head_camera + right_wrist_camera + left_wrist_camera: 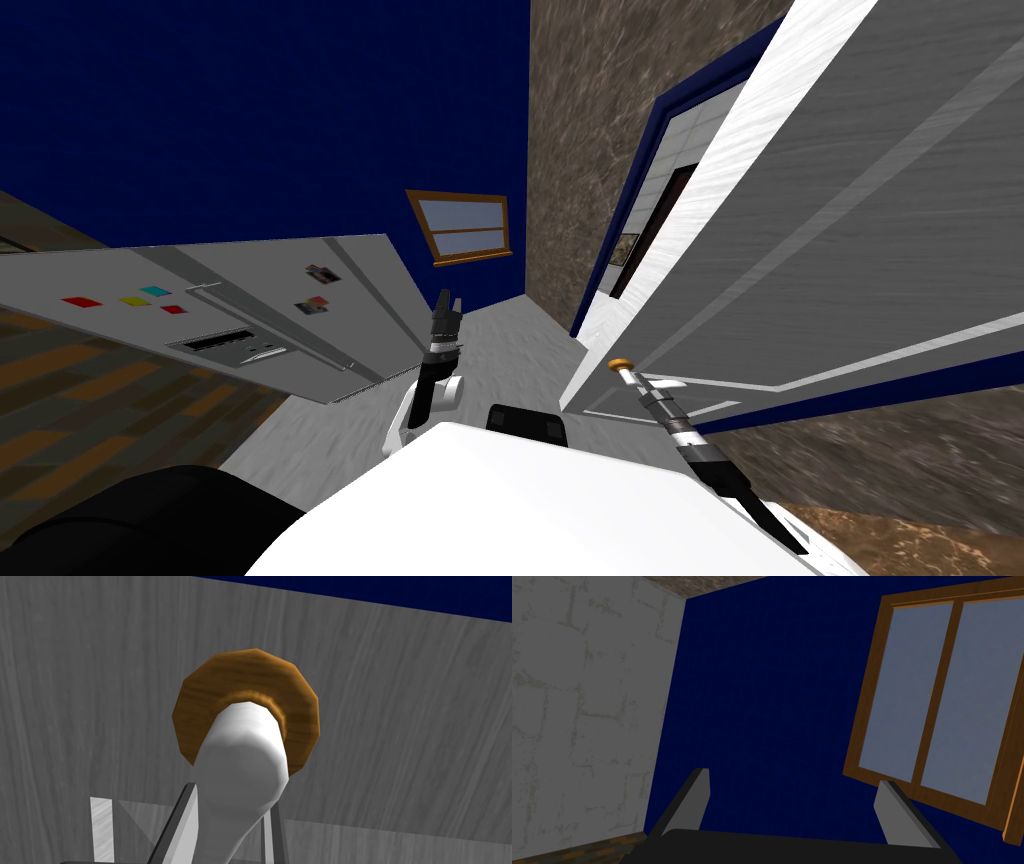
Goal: Pull the door open
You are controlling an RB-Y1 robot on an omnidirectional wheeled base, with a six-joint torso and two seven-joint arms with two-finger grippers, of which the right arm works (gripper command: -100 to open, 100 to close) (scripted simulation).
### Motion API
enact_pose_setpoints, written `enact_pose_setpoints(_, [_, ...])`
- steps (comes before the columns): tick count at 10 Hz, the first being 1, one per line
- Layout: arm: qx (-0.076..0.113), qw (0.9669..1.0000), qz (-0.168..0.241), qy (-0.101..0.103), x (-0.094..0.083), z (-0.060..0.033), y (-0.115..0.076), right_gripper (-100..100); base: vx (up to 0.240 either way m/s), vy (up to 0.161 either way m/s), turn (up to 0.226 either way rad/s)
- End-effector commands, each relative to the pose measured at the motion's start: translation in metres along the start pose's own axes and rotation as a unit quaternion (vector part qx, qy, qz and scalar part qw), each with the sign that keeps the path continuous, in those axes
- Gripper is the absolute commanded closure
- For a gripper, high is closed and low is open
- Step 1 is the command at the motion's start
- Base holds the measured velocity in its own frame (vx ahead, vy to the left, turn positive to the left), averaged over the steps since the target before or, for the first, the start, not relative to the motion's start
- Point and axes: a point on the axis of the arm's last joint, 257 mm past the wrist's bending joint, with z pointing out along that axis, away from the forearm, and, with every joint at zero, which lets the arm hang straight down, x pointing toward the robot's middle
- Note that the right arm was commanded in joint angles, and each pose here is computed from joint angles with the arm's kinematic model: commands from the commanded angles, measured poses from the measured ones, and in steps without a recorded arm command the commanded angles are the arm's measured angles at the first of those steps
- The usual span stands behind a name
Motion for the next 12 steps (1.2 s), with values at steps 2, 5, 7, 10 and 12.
enact_pose_setpoints(2, [-0.001,1.0,0.0,0.002,-0.001,-0.008,0.0,100,-0.001,-0.002,0.0])
enact_pose_setpoints(5, [-0.001,1.0,0.0,0.002,-0.001,-0.008,0.0,100,0.0,0.002,0.005])
enact_pose_setpoints(7, [-0.001,1.0,0.0,0.002,-0.001,-0.008,0.0,100,-0.001,-0.004,-0.012])
enact_pose_setpoints(10, [-0.001,1.0,0.0,0.002,-0.001,-0.008,0.0,100,0.0,0.002,0.006])
enact_pose_setpoints(12, [-0.001,1.0,0.0,0.004,-0.002,-0.0182,0.0,100,-0.004,-0.007,0.002])
